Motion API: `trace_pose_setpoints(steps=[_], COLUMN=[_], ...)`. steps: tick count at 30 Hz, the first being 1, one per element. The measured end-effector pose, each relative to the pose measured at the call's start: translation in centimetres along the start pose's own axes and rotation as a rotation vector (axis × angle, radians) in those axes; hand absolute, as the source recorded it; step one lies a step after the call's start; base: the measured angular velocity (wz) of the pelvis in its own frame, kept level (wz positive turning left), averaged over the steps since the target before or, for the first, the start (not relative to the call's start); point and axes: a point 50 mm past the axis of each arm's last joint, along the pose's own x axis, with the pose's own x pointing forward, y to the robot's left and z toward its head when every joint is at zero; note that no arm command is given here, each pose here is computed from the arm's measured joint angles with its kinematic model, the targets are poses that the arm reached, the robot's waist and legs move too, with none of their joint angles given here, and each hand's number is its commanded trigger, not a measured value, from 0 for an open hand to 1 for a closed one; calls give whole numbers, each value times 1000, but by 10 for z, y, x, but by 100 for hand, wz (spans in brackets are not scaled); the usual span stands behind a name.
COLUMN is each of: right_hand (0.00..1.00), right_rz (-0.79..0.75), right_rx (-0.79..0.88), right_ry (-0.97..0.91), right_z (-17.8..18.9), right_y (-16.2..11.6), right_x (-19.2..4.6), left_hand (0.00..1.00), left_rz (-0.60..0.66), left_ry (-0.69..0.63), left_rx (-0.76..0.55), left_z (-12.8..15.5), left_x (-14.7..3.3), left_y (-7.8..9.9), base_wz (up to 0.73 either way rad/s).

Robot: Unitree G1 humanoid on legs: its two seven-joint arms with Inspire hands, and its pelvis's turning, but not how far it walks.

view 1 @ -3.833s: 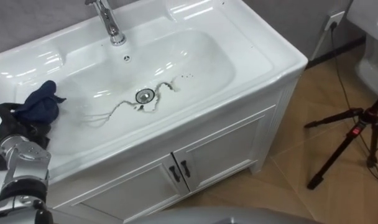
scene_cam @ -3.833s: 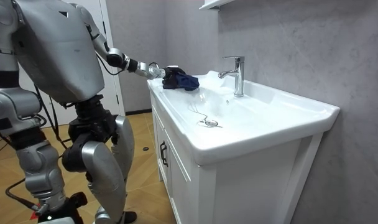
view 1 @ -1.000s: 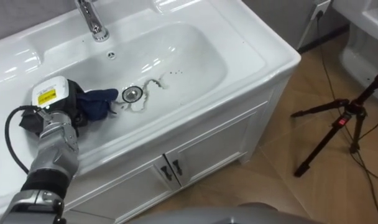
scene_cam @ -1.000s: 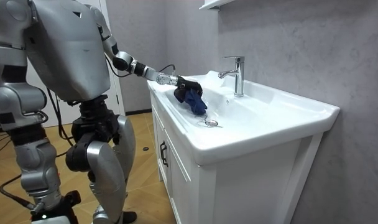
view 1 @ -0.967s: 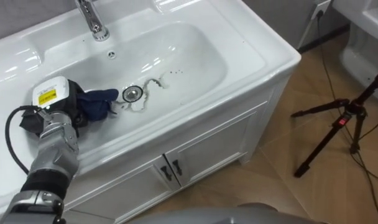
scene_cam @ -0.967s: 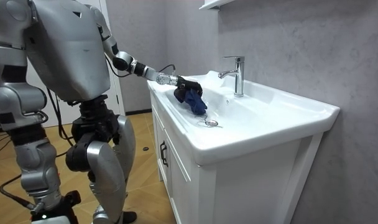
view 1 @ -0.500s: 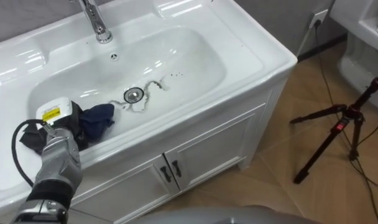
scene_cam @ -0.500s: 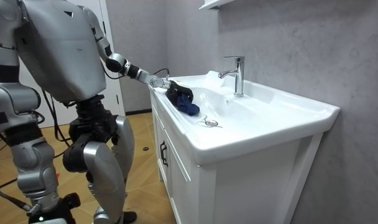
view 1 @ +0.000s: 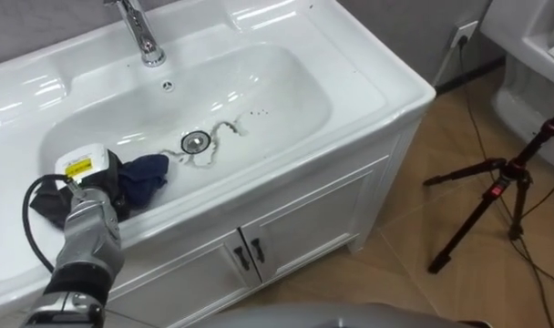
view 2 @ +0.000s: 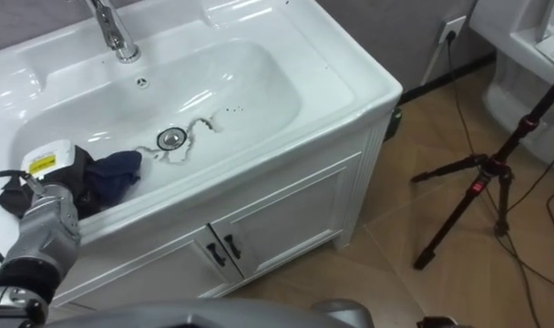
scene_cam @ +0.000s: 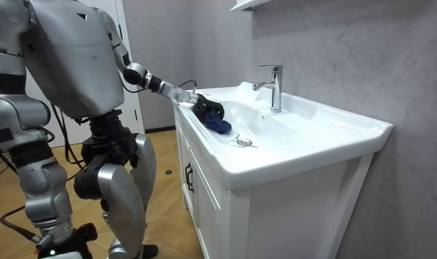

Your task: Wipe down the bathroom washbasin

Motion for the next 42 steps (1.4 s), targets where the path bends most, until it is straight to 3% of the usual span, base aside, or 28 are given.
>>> trace_pose_setpoints(steps=[9,20,26,33,42], right_hand=[0,0,0,0,0], right_rz=[1,2,6,56,77], right_rx=[-18,-64,22,252,337], right_ry=[-5,-50,-117,-309,-313], right_z=[2,18,45,101,96], right_y=[1,0,-1,-8,-10], right_x=[0,-1,-4,-17,-16], left_hand=[100,100,100,100,100], left_rz=[4,-46,-45,-9,32], left_ry=[-8,-110,-165,-298,-277], left_rx=[-10,6,-30,-100,-157], left_z=[4,36,70,129,128], left_x=[0,-3,7,18,25], left_y=[1,-3,17,66,80], base_wz=[1,1,4,-19,-14])
